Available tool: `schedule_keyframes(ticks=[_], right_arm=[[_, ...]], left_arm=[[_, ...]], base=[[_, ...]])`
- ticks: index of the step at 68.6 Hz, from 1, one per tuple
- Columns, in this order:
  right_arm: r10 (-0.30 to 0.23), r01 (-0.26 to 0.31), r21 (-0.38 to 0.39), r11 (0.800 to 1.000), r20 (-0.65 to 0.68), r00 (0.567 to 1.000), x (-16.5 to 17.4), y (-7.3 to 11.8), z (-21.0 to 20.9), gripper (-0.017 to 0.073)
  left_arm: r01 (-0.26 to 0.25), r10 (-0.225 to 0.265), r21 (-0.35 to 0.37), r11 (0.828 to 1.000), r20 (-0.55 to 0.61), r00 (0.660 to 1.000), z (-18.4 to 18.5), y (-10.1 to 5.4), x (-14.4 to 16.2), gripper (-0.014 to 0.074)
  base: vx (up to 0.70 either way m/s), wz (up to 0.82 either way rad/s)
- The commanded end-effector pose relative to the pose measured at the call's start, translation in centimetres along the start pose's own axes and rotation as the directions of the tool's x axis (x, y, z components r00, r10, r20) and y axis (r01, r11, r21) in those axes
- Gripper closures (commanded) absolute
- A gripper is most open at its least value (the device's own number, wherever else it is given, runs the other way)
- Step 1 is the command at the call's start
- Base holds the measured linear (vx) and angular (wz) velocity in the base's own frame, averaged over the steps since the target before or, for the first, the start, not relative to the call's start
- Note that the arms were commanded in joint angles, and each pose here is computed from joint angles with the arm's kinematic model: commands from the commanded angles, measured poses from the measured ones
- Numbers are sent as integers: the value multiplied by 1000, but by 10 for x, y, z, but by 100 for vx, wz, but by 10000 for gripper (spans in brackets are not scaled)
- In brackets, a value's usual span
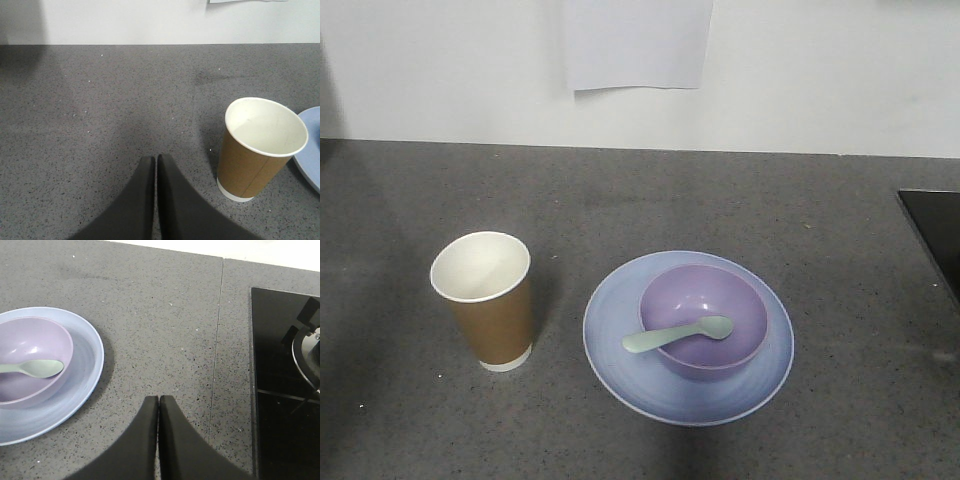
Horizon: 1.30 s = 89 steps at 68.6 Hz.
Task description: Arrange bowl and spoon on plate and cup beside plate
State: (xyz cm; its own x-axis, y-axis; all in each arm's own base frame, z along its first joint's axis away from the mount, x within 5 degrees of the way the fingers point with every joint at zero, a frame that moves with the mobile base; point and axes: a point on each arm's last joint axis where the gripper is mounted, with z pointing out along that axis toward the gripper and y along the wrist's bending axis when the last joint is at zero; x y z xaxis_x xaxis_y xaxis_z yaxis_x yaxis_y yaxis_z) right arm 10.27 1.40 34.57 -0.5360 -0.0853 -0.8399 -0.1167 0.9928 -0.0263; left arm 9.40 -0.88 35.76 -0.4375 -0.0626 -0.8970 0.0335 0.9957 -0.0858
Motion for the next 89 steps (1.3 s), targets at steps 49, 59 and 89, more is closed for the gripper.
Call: schedule_keyframes(ticks=[49,59,89], right_arm=[[-14,13,7,1000,79,997,-11,-1,-4,570],[-14,13,7,1000,79,997,-11,-1,-4,570],[-14,13,8,1000,77,997,-11,-1,-4,570]], left_arm=[[6,-38,74,997,441,897,21,8,80,601],[13,-41,63,998,463,885,25,12,113,601],[-12,-19,56,998,520,854,27,16,148,600]], base=[[0,0],[0,0],[0,0]])
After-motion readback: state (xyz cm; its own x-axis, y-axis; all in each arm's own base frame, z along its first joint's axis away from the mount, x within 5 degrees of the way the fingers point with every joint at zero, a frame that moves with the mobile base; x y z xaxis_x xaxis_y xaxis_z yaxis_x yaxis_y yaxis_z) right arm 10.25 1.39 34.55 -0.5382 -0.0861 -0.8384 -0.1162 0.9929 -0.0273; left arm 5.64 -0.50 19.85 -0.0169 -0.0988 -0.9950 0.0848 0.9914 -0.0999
